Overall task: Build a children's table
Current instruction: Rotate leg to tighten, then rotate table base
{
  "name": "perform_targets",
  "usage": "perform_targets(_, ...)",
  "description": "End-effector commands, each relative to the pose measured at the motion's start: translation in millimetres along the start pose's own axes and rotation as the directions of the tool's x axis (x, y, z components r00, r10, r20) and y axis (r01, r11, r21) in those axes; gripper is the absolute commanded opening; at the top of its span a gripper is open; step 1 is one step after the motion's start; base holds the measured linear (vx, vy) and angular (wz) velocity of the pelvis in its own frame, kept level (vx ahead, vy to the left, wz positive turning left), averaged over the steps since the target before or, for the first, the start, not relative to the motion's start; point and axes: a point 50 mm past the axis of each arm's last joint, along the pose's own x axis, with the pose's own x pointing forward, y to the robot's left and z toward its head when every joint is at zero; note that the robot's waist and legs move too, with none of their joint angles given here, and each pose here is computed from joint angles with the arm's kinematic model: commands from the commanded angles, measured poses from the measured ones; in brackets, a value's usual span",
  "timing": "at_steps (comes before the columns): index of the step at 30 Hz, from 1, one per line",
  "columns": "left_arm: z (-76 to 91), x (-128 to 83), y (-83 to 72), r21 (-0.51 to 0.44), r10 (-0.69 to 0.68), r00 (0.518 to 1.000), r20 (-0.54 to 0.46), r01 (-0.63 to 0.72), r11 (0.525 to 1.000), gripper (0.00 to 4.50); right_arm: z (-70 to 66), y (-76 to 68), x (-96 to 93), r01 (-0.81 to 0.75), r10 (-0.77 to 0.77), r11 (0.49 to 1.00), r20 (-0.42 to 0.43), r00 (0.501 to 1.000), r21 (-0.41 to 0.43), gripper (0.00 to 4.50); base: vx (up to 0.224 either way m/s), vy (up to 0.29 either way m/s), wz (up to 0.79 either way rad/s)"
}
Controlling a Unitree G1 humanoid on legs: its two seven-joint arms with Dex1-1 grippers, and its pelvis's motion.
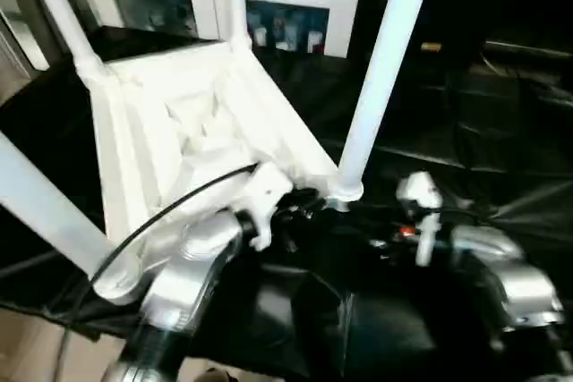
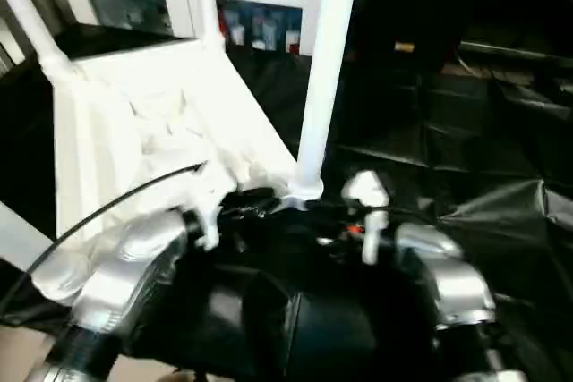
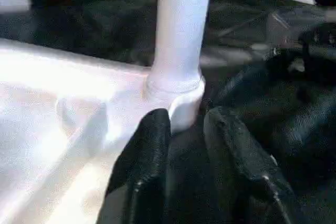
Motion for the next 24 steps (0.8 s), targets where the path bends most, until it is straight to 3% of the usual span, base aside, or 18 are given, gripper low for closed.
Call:
perform_targets(1,4.0,-7.8,-2.2,-0.002,0.016,1.0,0.007,-0.016,1.0,1.61,6.9,1.9,5.7,-0.014,0.015,1.0,0.017,1.0,-0.015,3.22,0.0,0.0,0.0)
perform_targets(3,-2.2,-35.7,-17.5,-0.041,0.058,0.998,-0.019,-0.059,0.997,1.66,12.5,-7.3,22.4,0.065,-0.064,0.998,0.073,0.995,-0.014,3.22,0.0,0.0,0.0)
perform_targets(8,-10.1,-63.5,-28.8,-0.091,0.1,0.993,-0.061,-0.105,0.99,2.01,19.6,-21.1,42.7,0.182,-0.184,0.983,0.134,0.974,0.029,3.22,0.0,0.0,0.0)
perform_targets(13,-15.7,-88.5,-33.3,-0.118,0.111,0.989,-0.1,-0.123,0.985,2.33,22.1,-31.8,58.0,0.294,-0.3,0.954,0.14,0.944,0.067,3.22,0.0,0.0,0.0)
perform_targets(18,-17.6,-119.2,-38.0,-0.157,0.124,0.982,-0.141,-0.145,0.977,2.67,24.5,-50.2,67.0,0.463,-0.475,0.879,0.136,0.869,0.113,3.22,0.0,0.0,0.0)
perform_targets(21,-20.1,-135.1,-41.9,-0.18,0.094,0.979,-0.179,-0.126,0.976,3.05,24.1,-59.3,66.7,0.551,-0.562,0.827,0.117,0.819,0.117,3.22,0.0,0.0,0.0)
perform_targets(23,-21.5,-148.7,-44.5,-0.193,0.074,0.975,-0.211,-0.116,0.974,3.05,24.5,-66.2,63.4,0.603,-0.617,0.786,0.109,0.779,0.136,3.22,0.0,0.0,0.0)
perform_targets(24,-21.5,-148.7,-44.5,-0.193,0.074,0.975,-0.211,-0.116,0.974,3.23,24.5,-66.2,63.4,0.603,-0.617,0.786,0.109,0.779,0.136,3.22,0.0,0.0,0.0)
